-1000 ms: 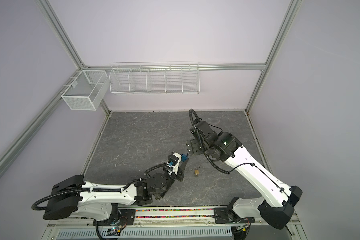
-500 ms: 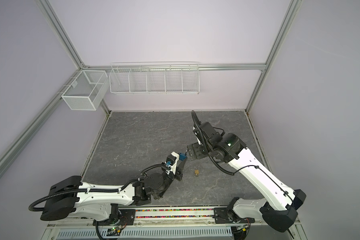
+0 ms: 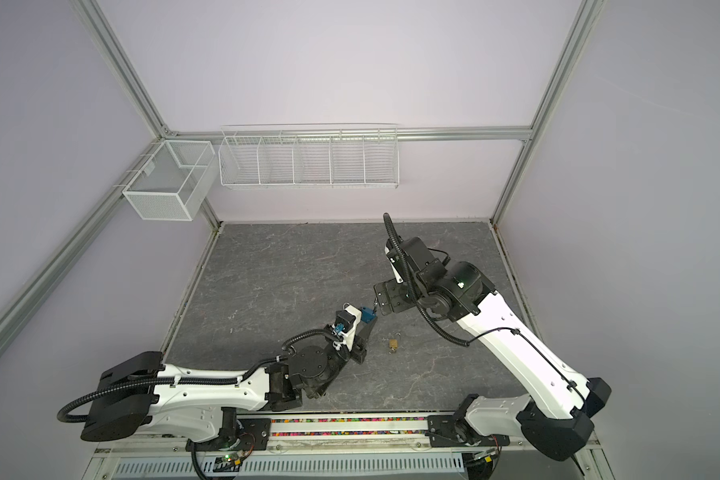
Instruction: Unlock with the key
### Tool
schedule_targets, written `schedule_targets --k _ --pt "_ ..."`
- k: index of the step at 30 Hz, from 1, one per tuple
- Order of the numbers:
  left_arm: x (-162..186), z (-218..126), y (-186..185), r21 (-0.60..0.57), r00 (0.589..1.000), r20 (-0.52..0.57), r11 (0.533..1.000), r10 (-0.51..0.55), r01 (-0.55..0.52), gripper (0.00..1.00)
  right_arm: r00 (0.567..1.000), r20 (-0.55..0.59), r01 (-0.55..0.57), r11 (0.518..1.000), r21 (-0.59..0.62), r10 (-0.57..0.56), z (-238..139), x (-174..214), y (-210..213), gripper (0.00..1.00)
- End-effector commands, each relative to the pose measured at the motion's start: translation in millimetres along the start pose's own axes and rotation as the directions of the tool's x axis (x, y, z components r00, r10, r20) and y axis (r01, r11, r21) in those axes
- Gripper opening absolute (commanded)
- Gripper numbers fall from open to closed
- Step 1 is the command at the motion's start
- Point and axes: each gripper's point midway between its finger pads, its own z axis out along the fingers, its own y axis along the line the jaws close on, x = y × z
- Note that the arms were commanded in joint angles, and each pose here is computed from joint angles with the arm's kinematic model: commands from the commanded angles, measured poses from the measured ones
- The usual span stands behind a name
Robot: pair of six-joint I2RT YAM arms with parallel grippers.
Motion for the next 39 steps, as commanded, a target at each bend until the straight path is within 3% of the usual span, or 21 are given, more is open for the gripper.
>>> schedule_targets --k 1,5,13,22,39 --pt "-18.6 -0.1 -3.2 0.02 0.999 0.045 1.0 -0.013 0.012 0.0 1.0 0.011 0.015 0.999 -0.028 -0.015 0.0 -8.0 5.3 0.97" --pt "-20.2 0.2 -3.3 0.019 0.999 0.051 1.0 -0.014 0.013 0.0 1.0 -0.025 0.018 1.0 -0.004 -0.018 6.0 -4.3 2.7 0.98" --pt "-15.5 2.8 -3.0 0.002 0.999 0.039 1.0 -0.009 0.009 0.0 1.0 0.021 0.002 1.0 -0.023 -0.001 -17.5 -14.7 2.4 0.97" --pt "-18.0 7.1 -3.1 -0.016 0.999 0.049 1.0 -0.019 0.02 0.0 0.999 -0.043 -0.008 0.998 -0.067 0.005 3.8 -8.0 17.4 0.97" --pt "-18.2 4.9 -0.2 -0.025 0.999 0.048 1.0 -0.014 0.015 0.0 0.994 -0.102 0.036 0.994 0.104 -0.026 12.4 2.3 -13.1 0.96"
